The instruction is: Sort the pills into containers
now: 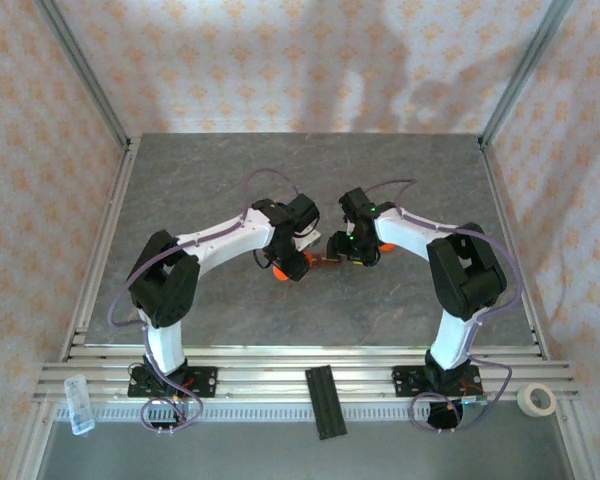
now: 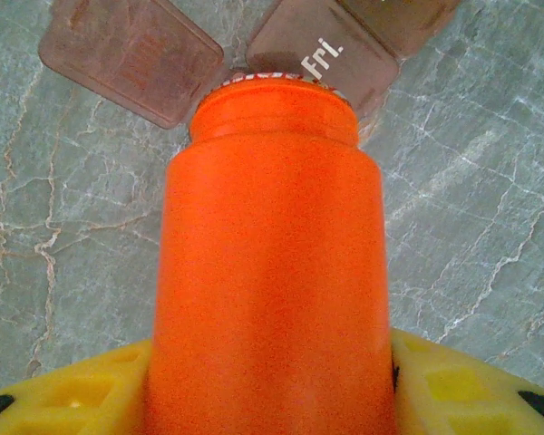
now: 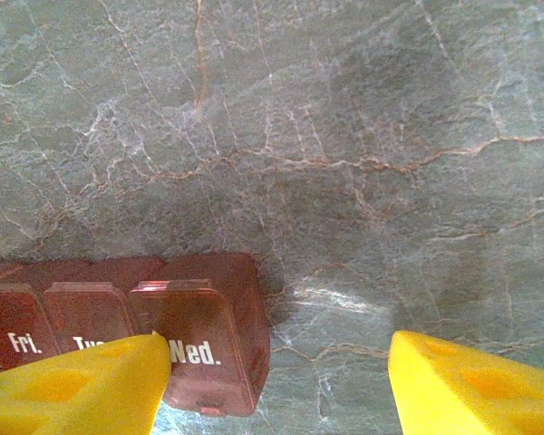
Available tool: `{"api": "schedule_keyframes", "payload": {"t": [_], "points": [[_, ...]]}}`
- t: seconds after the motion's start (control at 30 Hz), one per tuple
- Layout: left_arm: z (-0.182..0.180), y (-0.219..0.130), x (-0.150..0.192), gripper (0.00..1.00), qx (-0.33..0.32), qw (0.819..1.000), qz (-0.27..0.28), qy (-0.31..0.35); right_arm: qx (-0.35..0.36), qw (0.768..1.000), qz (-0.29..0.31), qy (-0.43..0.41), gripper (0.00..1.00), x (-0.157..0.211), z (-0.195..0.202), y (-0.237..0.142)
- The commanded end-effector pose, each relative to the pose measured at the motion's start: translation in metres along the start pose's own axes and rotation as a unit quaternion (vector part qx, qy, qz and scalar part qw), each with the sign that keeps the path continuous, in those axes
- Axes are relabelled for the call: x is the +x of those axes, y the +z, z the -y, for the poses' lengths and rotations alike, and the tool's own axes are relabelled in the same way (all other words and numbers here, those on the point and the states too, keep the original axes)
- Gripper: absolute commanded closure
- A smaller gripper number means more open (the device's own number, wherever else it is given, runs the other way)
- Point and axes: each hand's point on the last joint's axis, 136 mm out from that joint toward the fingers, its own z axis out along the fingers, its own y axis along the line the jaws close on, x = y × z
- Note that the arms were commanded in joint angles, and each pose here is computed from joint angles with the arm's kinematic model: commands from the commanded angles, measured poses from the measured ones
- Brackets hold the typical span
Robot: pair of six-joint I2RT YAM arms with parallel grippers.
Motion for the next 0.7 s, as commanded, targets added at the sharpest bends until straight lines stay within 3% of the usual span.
{"api": "schedule_keyframes", "payload": {"t": [0.0,0.4,0.67], "points": [[-0.009,0.003,0.007,1.00,-0.013,1.000,-0.027,0.004,0.039,0.999,-0.024,0.004,0.34,0.011,0.016,0.014],[-0.008,0.008,0.004,1.00,-0.011,1.000,-0.007,0.000,0.039,0.999,-0.026,0.003,0.34,0.012,0.017,0.015],[-0.007,0.009,-0.005,1.00,-0.007,0.998,0.062,-0.007,0.039,0.999,-0.027,0.004,0.34,0.013,0.017,0.015]]}}
